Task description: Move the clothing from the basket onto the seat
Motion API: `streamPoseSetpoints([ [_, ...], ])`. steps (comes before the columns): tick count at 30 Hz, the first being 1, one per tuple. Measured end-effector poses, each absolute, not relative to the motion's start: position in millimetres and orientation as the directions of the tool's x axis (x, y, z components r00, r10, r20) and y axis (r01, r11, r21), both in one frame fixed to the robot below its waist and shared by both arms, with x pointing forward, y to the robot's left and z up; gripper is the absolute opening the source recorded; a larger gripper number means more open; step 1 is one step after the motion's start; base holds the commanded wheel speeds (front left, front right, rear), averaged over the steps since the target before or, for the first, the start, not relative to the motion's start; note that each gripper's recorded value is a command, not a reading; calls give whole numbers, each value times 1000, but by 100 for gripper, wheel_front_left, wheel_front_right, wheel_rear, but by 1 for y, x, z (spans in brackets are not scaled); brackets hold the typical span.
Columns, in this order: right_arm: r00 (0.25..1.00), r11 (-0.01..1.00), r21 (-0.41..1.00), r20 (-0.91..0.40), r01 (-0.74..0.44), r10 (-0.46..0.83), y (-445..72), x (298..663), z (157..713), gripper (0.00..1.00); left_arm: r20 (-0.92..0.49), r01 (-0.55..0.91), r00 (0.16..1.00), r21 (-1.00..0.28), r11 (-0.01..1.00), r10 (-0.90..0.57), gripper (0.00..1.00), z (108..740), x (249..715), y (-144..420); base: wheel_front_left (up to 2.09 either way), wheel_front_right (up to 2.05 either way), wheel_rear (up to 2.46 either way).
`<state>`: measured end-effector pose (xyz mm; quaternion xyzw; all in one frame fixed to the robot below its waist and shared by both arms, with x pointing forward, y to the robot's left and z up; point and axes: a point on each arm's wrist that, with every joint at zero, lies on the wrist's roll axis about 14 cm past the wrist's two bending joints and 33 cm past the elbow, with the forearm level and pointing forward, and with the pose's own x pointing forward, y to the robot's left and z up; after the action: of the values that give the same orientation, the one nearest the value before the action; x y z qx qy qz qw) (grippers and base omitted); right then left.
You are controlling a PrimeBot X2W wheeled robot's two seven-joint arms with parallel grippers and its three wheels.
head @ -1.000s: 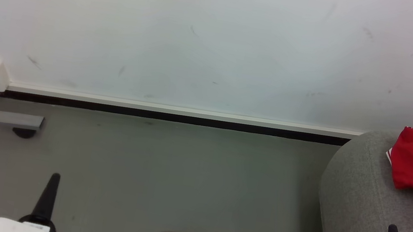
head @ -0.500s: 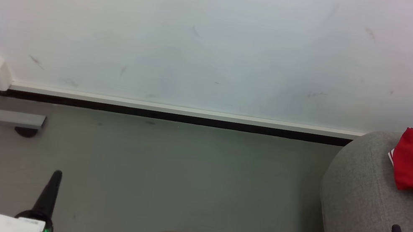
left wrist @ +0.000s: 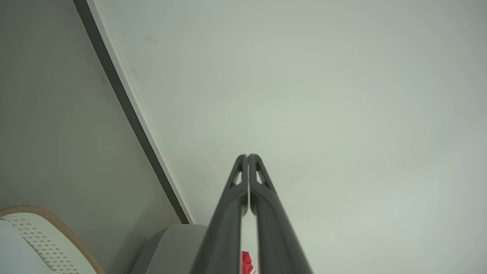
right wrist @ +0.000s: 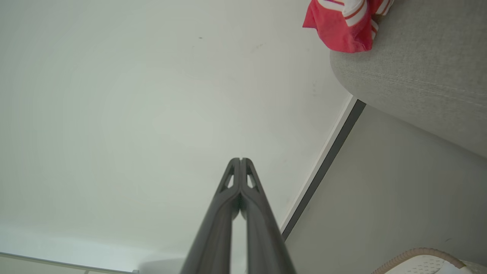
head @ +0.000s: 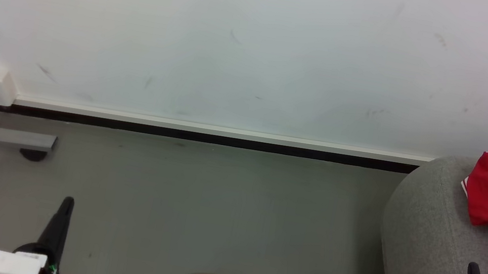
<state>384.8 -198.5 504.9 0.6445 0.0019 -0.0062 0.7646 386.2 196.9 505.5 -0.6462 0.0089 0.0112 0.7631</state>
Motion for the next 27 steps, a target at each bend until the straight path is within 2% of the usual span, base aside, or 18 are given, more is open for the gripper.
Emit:
streamPoseSetpoints([
  [27,1000,-2,1000,2,-2,2,-199,390,509,0,-3,-3,1000,-1000,2,-1,0,512,389,200,0,0,0],
])
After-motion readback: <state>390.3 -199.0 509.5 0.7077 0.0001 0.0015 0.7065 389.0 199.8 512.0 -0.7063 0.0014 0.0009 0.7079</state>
